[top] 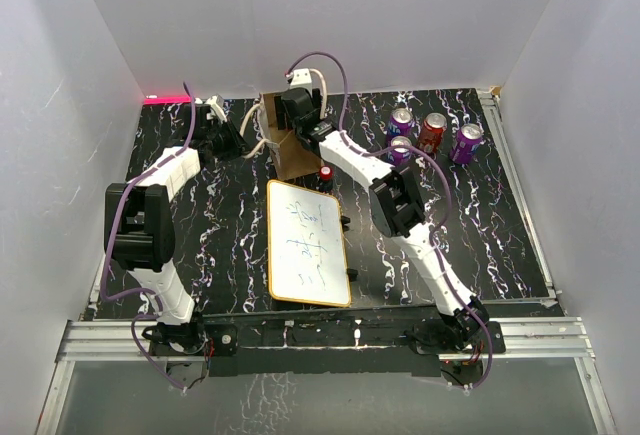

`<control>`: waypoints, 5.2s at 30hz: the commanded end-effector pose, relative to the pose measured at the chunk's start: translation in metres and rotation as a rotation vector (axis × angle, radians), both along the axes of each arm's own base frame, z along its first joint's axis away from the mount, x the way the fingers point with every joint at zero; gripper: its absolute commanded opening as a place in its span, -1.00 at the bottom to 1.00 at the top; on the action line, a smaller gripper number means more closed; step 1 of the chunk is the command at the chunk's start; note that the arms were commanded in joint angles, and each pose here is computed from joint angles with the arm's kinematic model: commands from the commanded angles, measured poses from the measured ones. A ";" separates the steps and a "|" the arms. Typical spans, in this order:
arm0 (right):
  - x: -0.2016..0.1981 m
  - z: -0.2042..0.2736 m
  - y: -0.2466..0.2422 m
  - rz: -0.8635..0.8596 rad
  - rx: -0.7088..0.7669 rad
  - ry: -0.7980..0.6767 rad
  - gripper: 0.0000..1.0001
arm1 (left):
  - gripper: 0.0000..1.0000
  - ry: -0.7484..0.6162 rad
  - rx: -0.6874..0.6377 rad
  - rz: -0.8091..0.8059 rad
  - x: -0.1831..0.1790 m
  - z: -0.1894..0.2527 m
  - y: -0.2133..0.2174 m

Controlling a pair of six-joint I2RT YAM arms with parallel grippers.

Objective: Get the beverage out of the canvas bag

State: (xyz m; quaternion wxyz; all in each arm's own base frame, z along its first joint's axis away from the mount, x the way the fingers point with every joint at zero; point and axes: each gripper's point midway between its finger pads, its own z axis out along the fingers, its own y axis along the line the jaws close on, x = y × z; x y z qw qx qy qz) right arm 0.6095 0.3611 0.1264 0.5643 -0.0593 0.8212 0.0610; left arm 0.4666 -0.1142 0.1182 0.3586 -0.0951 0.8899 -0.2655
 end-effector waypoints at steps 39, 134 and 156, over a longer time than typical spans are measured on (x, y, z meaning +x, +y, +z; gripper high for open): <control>0.054 0.036 0.016 0.083 0.110 -0.332 -0.59 | -1.00 -0.045 -0.036 -0.025 0.000 0.025 -0.006; -0.131 0.072 -0.366 -0.323 0.038 -0.341 -0.85 | -1.00 -0.020 -0.019 -0.024 0.000 0.012 -0.004; -0.142 0.048 -0.366 -0.311 0.031 -0.284 0.25 | -0.91 -0.024 -0.013 -0.027 0.000 0.014 -0.005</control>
